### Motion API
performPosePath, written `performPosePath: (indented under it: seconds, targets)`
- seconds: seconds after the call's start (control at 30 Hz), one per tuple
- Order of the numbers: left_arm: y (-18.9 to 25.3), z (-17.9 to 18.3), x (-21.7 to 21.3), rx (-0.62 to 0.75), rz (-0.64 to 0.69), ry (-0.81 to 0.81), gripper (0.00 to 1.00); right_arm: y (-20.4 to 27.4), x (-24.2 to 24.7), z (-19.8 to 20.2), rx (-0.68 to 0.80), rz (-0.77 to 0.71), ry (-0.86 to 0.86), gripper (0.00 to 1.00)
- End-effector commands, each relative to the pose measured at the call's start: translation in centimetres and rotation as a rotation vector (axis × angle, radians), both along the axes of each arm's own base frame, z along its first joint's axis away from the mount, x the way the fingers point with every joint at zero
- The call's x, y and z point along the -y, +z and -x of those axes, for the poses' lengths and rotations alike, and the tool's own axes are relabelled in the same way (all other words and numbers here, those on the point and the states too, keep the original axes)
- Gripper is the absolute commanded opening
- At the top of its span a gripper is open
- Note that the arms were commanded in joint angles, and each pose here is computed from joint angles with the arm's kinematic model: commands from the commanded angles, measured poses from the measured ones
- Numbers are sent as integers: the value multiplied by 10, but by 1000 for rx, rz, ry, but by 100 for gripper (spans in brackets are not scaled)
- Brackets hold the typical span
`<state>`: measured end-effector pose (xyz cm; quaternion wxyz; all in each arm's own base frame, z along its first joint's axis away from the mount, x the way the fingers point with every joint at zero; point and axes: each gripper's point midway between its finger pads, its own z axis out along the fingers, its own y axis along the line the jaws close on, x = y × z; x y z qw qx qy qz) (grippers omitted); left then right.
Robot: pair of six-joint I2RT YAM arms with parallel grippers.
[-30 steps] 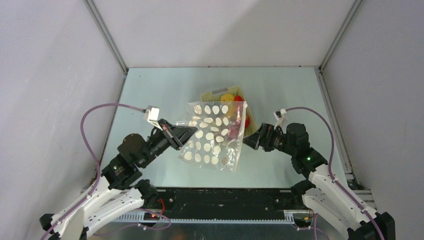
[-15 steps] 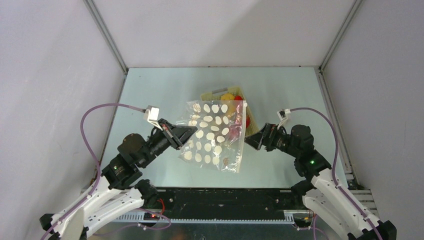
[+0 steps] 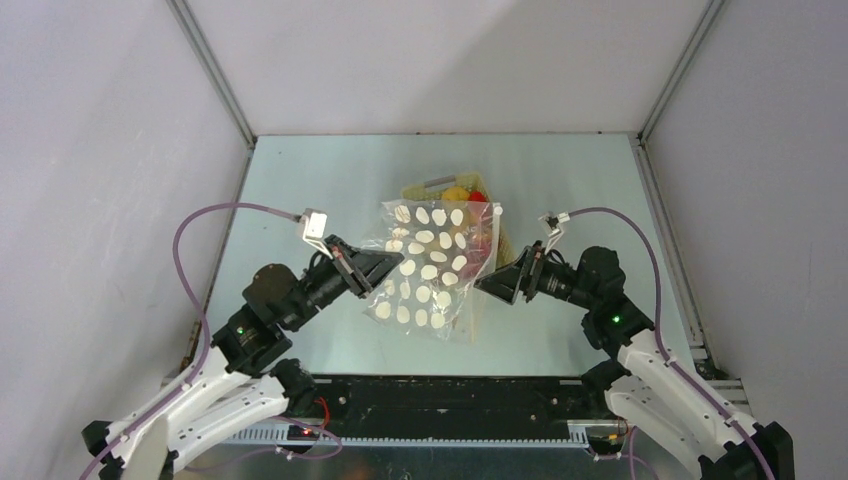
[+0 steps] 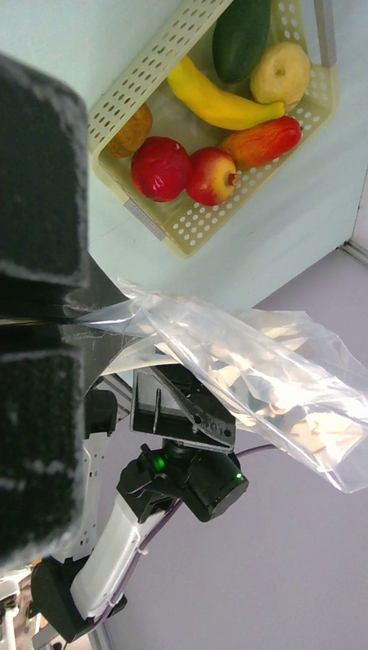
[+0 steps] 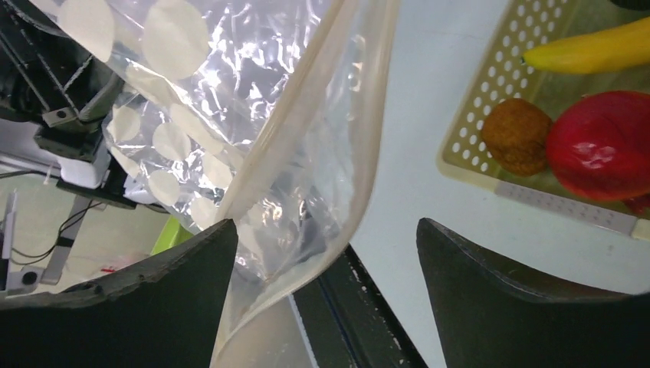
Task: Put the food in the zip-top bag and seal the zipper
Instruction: Open the zipper of the food storage bag at the center of the board.
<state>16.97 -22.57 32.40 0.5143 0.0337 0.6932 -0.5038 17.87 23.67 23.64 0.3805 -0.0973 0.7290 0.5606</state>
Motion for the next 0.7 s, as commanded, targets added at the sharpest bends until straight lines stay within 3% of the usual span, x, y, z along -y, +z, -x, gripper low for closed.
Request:
performPosePath:
  seconds: [0.0,0.17,0.33,0.43,0.67]
  targets:
    - [9,4,9,19,38,-47,0,25,-9,7,80,-69,54,81]
    - [5,2,9,10,42,-40,0,35,-11,8,101,-98,43,43]
    - [3,5,8,13,56,-46,0,43,-12,8,121,-119,24,25]
    - [4,8,6,22,65,-49,0,44,-12,6,116,-125,11,3]
    - [4,10,-1,35,77,-33,1,28,-13,-5,52,-85,-41,0]
